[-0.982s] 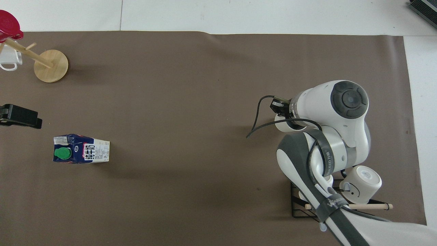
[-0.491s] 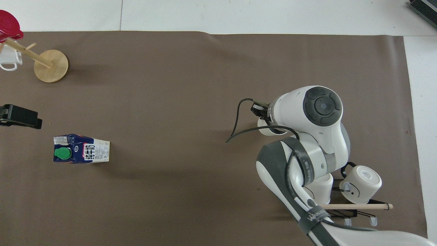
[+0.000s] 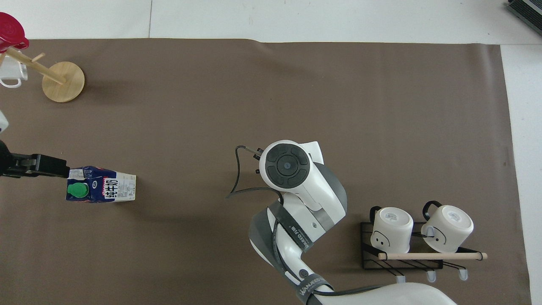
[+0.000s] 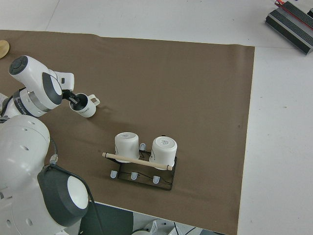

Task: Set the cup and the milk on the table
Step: 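Carry the mug to the table center while the left gripper reaches the carton, then release the mug and withdraw the right gripper while the left gripper grasps the carton, then carry the milk carton with the left gripper toward the black mug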

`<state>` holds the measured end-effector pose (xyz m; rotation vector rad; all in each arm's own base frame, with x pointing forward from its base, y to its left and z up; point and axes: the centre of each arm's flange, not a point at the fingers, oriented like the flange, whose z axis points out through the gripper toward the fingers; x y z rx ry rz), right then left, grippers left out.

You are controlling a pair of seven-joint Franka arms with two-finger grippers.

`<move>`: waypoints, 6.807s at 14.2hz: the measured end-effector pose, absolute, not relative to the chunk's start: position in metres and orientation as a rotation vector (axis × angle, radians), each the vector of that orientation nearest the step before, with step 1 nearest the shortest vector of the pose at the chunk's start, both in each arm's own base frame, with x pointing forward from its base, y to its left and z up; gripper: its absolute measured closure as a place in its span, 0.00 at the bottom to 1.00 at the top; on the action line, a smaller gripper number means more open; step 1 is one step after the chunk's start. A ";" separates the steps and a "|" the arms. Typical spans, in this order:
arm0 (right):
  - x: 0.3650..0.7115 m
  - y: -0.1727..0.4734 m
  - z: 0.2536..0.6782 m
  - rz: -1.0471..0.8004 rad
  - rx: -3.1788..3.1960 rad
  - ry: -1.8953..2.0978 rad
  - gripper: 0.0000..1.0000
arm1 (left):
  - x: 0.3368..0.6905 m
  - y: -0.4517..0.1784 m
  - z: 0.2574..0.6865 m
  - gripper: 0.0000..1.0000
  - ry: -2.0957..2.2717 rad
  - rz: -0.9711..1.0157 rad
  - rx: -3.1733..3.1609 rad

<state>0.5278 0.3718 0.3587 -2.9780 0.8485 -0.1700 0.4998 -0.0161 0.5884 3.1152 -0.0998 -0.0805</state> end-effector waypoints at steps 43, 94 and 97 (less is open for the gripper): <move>0.556 0.087 0.553 -0.145 -3.178 0.309 0.00 | 0.478 -0.016 0.467 0.12 -0.354 0.162 3.108; 0.517 -0.015 0.656 0.015 -3.122 0.221 0.00 | 0.465 -0.305 0.473 0.56 0.165 0.136 3.034; 0.517 -0.015 0.656 0.015 -3.122 0.221 0.00 | 0.470 -0.307 0.477 0.56 0.168 0.121 3.037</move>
